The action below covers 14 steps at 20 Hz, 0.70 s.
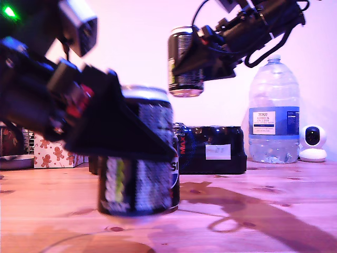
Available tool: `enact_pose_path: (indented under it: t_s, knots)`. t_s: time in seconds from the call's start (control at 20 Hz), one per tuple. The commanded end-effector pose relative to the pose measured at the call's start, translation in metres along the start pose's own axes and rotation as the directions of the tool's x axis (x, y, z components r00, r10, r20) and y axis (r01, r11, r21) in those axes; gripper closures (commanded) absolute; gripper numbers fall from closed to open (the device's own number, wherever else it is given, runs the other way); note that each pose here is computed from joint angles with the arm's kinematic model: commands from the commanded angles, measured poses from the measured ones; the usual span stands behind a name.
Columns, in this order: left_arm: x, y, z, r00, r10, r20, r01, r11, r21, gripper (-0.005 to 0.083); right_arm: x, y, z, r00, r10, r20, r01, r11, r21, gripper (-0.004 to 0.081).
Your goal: Stack up the Pepsi cans on top of each other
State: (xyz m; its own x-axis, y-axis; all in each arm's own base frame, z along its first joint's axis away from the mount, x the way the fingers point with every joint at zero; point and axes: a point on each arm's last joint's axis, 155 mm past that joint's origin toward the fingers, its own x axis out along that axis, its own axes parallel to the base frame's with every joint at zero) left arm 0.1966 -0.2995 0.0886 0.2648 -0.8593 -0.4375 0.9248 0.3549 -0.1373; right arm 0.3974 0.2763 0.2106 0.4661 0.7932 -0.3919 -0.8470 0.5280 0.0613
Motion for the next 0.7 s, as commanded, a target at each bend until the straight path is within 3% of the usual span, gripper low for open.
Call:
enact_pose_path:
  t_s: [0.0,0.2,0.65]
  knots:
    - [-0.005,0.000,0.016,0.999,0.000,0.053,-0.001,1.000,0.026,0.0419,-0.005,0.002,0.021,0.999,0.000,0.054,0.001,1.000,-0.026,0.0311]
    - [-0.006,0.005,0.016,0.998,0.017,0.055,-0.018,0.999,0.029,0.0419,-0.005,0.003,0.020,0.999,0.005,0.050,-0.004,1.000,-0.021,0.0311]
    - [-0.011,0.022,0.017,0.996,0.059,0.061,-0.059,0.998,0.006,0.0419,0.000,0.017,0.015,0.999,0.038,0.026,-0.033,0.987,-0.158,0.0308]
